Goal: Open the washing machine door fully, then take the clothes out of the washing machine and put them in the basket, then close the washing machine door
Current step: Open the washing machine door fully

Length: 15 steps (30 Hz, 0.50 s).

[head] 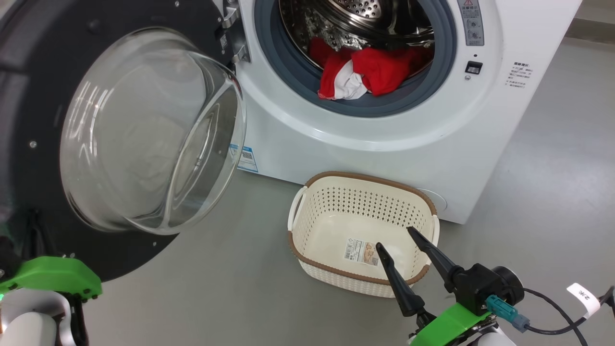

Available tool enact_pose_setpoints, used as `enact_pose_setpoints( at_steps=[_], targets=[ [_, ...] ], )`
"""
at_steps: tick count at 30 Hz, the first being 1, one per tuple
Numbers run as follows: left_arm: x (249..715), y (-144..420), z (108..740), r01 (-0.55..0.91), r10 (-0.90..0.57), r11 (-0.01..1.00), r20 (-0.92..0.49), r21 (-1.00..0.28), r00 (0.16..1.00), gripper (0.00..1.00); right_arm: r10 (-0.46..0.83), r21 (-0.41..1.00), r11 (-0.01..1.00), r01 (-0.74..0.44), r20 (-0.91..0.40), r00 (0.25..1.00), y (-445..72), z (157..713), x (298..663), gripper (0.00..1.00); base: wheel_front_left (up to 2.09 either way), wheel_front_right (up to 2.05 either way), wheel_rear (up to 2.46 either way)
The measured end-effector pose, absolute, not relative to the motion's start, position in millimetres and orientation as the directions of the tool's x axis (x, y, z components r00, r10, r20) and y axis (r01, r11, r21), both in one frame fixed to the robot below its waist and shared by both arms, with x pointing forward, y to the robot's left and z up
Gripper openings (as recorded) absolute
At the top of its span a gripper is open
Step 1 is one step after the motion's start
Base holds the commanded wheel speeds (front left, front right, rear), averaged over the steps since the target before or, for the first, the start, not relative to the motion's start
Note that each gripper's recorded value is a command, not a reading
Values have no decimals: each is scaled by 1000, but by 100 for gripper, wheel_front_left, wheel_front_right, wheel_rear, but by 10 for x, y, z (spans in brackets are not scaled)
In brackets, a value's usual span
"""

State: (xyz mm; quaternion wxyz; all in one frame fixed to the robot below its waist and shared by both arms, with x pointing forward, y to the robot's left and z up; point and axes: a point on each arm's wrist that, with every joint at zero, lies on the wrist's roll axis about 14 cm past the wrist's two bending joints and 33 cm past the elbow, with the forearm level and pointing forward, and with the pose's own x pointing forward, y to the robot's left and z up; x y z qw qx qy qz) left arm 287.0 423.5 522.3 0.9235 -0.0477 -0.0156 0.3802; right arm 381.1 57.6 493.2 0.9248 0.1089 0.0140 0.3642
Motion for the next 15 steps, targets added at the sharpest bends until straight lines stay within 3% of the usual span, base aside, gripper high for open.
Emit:
enact_pose_setpoints(
  at_steps=[15],
  targets=[
    [2997,4368,5158,-711,713,698,-14,-86,701,0,672,211,717,-664,40,739,532,4859,3886,100,0,0,0]
  ],
)
